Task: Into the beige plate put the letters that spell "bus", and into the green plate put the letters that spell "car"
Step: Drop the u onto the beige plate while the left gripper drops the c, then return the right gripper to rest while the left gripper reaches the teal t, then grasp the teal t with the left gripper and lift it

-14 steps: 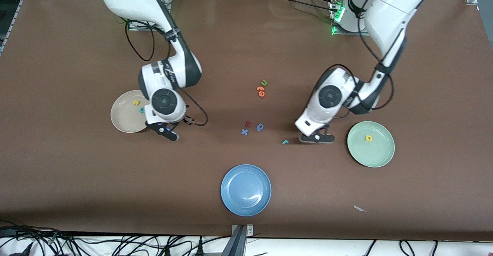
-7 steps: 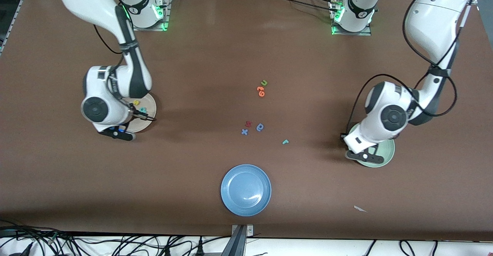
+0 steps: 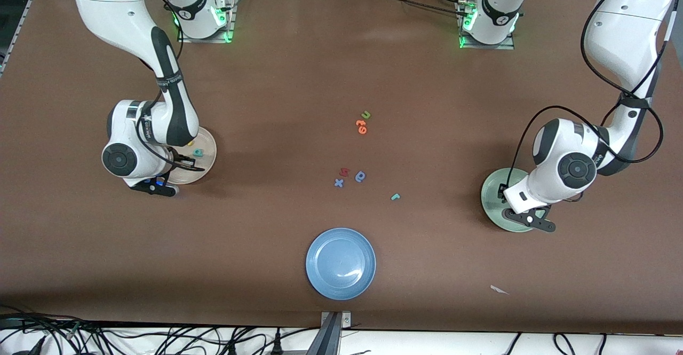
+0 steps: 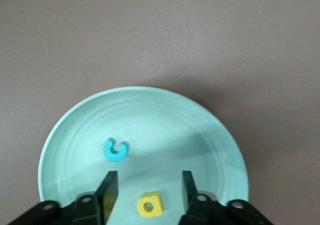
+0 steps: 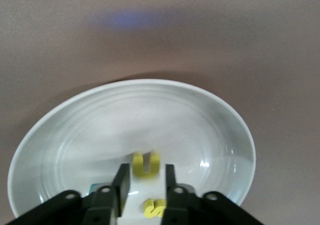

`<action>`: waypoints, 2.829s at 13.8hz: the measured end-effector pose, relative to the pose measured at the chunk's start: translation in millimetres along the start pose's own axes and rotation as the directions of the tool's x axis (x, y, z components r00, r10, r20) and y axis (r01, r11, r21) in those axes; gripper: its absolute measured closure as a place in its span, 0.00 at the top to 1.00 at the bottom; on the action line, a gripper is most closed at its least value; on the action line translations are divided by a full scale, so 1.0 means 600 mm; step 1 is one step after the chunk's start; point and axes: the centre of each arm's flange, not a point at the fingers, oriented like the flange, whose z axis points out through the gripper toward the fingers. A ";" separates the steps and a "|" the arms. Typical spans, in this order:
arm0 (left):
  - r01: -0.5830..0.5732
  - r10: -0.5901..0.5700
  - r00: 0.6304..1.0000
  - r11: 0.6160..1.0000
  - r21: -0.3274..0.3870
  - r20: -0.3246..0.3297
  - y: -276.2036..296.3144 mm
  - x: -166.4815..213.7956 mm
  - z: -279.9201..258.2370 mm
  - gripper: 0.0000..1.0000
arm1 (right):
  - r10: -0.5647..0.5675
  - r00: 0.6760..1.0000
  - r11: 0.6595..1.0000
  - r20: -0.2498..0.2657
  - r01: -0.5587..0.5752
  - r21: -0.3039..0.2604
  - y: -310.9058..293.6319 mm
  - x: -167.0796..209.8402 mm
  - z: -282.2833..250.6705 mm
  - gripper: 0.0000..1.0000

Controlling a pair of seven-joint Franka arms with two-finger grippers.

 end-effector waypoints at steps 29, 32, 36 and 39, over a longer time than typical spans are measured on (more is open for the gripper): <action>0.597 -0.600 0.800 0.791 -0.135 0.023 0.515 0.119 0.038 0.75 | -0.066 0.957 0.981 -0.283 0.114 0.156 0.160 -0.270 -0.610 1.00; 0.597 -0.601 0.799 0.790 -0.136 0.018 0.515 0.121 0.035 0.63 | -0.075 0.953 0.981 -0.293 0.124 0.152 0.143 -0.280 -0.617 1.00; 0.598 -0.602 0.798 0.790 -0.135 0.018 0.514 0.122 0.034 0.52 | -0.031 0.961 0.982 -0.276 0.080 0.168 0.196 -0.264 -0.604 1.00; 0.599 -0.602 0.798 0.790 -0.135 0.017 0.513 0.123 0.034 0.48 | -0.028 0.962 0.983 -0.271 0.077 0.169 0.203 -0.261 -0.599 1.00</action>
